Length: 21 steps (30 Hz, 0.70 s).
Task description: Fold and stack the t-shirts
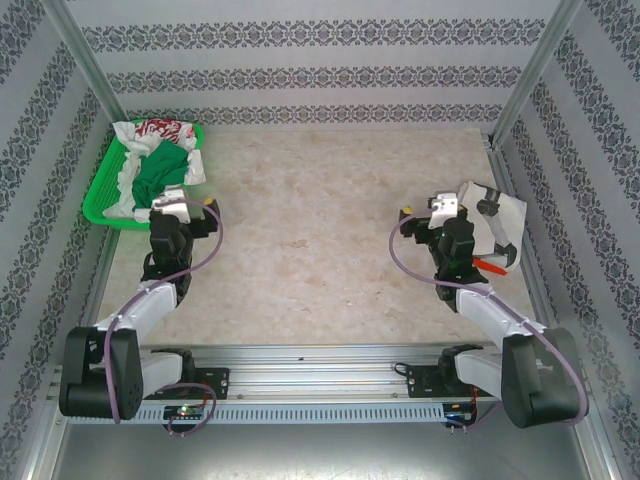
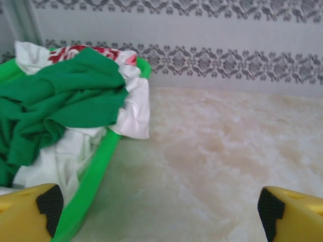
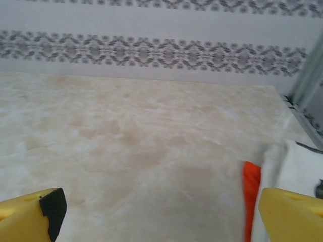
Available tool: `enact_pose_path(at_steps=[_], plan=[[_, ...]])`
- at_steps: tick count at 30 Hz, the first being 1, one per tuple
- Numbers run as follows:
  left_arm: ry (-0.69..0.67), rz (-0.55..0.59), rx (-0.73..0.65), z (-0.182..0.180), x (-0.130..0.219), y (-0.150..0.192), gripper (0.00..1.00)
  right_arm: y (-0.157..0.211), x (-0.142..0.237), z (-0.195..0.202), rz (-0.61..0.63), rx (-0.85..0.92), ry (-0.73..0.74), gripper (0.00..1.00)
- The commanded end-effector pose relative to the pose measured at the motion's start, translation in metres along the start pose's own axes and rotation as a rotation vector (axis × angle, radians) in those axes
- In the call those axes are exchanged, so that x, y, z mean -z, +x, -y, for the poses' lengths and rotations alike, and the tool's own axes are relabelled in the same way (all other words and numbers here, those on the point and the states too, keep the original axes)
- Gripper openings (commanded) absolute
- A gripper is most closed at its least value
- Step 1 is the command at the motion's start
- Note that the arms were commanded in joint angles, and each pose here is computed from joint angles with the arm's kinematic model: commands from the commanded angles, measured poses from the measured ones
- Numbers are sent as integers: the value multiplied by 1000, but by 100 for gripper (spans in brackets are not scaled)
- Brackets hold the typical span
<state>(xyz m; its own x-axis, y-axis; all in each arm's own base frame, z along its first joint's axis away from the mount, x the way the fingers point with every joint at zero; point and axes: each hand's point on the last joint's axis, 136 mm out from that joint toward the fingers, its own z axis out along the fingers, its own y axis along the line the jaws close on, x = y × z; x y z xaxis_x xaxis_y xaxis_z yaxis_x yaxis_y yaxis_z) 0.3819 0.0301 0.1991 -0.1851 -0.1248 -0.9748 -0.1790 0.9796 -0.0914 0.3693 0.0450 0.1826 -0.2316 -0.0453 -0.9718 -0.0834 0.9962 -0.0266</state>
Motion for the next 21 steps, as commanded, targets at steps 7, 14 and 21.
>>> enact_pose_path(at_steps=[7,14,21], plan=[[-342,-100,236,-59,-8,-33,100,-54,10,-109,70,157,-263,98],[-537,-249,444,-114,-38,-13,100,-77,20,-204,120,221,-468,98],[-604,-413,555,-144,-79,1,100,-66,23,-271,94,274,-616,98]])
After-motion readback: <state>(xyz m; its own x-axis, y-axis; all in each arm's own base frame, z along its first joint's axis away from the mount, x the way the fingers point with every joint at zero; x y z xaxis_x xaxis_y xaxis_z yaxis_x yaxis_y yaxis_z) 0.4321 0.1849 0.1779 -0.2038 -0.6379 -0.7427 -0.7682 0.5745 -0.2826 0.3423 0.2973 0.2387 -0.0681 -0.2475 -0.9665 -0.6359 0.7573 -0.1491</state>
